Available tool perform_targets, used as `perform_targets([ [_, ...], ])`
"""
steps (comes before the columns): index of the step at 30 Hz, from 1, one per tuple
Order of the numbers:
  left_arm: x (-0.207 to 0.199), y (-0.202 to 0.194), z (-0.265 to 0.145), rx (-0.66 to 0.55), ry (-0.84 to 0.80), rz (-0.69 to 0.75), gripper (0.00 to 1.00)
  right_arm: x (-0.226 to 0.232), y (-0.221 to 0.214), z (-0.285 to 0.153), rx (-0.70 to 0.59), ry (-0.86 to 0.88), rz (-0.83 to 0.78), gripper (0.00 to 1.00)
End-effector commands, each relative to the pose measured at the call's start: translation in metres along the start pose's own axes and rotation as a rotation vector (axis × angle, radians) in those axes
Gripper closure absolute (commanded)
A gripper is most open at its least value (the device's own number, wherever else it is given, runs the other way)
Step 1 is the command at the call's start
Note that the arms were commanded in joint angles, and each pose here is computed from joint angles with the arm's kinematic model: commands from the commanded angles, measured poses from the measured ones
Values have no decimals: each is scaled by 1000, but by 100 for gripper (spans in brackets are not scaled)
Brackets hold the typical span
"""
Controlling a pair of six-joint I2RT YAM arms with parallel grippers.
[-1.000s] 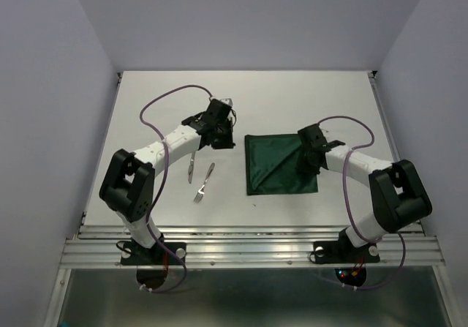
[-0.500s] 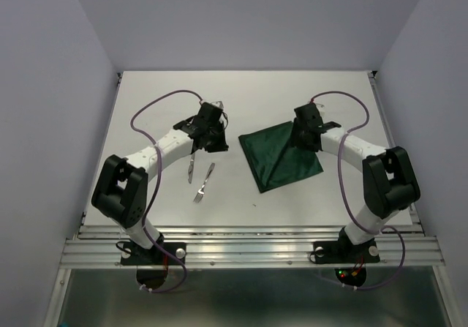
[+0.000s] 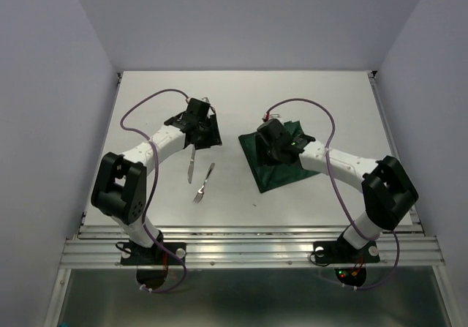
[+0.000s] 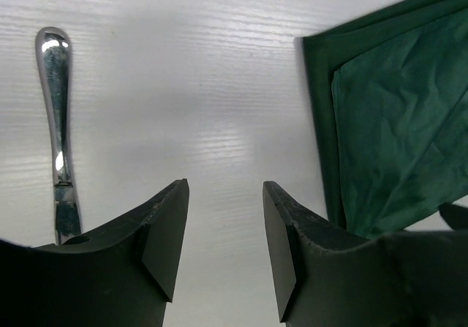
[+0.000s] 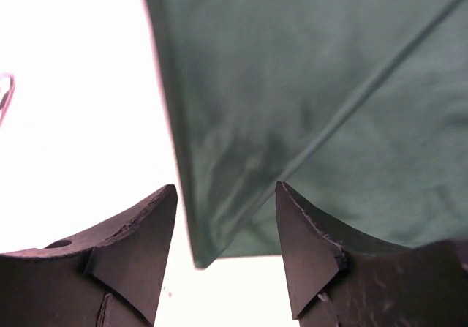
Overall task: Fold the napkin into a case and place the utensils inside
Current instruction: Pick up the upper triangle-folded napkin from the center of the board.
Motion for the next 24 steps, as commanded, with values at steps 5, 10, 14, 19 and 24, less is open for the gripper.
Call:
perform_targets([
  [5,-1,12,-7,-24,-43,-51,43,45,-14,-4,39,45,-139,41],
  [10,-3,7,-5,-7,-67,-73,43,61,-31,6,85,45,-192,42],
  [14,-3,4,-2,5,-78,-83,42,59,-41,17,113,-10,-212,43],
  [19,-2,0,0,25,-86,-91,40,56,-51,27,137,-62,-228,45],
  [24,0,-4,5,42,-81,-98,40,58,-51,27,127,-69,-224,46],
])
Point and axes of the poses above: each gripper's point midway between its finger pads, its own z axis out along the fingers, its own x axis along the line the jaws close on, y = z × x, the point moved 5 cm from there along -z, back along the fingers, and after that the axes turned 12 degrees about -z, right-handed, at the moved point
